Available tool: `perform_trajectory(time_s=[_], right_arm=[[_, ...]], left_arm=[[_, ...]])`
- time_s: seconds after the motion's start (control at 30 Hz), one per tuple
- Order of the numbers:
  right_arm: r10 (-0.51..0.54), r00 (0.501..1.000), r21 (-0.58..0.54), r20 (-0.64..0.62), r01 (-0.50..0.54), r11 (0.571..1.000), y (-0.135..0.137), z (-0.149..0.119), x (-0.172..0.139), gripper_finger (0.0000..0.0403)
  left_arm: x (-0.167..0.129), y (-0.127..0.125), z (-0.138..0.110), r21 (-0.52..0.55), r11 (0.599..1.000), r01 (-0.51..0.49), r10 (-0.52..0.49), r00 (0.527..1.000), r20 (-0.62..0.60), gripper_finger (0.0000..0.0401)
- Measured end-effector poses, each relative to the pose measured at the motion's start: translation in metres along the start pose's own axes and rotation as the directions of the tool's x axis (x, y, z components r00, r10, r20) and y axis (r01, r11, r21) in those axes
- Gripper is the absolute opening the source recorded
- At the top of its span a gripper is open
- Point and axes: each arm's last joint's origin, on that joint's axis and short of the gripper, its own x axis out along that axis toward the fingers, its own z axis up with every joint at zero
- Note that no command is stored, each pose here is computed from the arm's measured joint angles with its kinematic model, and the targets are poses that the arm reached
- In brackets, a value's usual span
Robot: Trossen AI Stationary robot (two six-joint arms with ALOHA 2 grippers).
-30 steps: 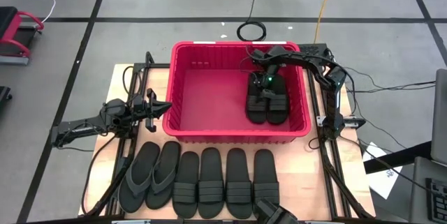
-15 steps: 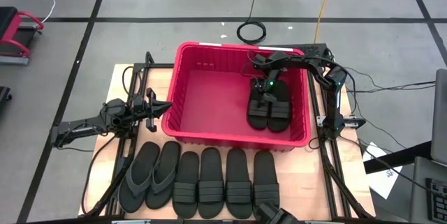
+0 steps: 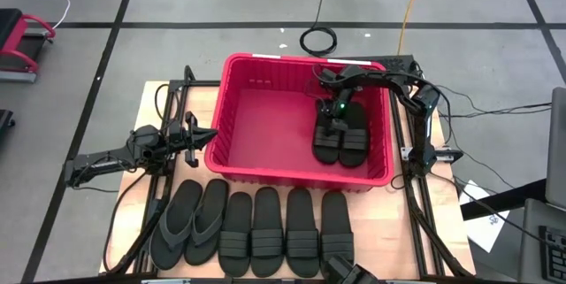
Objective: Pick and place slides into bin
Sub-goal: Put the black slide into the red bin, then adjust the black slide in the red bin
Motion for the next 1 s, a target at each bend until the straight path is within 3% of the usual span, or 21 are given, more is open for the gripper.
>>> perform_trajectory(time_s=[0.17, 0.27, 0.37, 0.47, 0.73, 1.0], right_arm=[[-0.124, 0.992, -0.058, 0.009, 0.125, 0.990, 0.012, 0.009, -0.019, 0.0160], [-0.242, 0.970, -0.090, 0.018, 0.243, 0.966, 0.022, 0.014, -0.032, 0.0171], [-0.295, 0.954, -0.114, 0.062, 0.300, 0.947, 0.034, 0.017, -0.046, 0.0175], [-0.277, 0.954, -0.151, 0.112, 0.292, 0.944, 0.042, 0.019, -0.053, 0.0171], [-0.219, 0.972, -0.074, 0.082, 0.225, 0.972, 0.042, 0.017, -0.046, 0.0136], [-0.197, 0.979, -0.035, 0.056, 0.199, 0.979, 0.052, 0.019, -0.042, 0.0136]], left_arm=[[0.000, 0.000, 0.000, -0.001, 1.000, 0.000, 0.000, 1.000, 0.000, 0.0024], [0.000, 0.000, 0.000, -0.001, 1.000, 0.000, 0.000, 1.000, 0.000, 0.0024], [0.000, 0.000, 0.000, -0.001, 1.000, 0.000, 0.000, 1.000, 0.000, 0.0024], [0.000, 0.000, 0.000, 0.002, 1.000, 0.000, 0.000, 1.000, 0.001, 0.0024], [0.000, 0.000, 0.000, 0.005, 1.000, 0.000, 0.000, 1.000, 0.001, 0.0024], [0.000, 0.000, 0.000, 0.004, 1.000, 0.000, 0.000, 1.000, 0.001, 0.0024]])
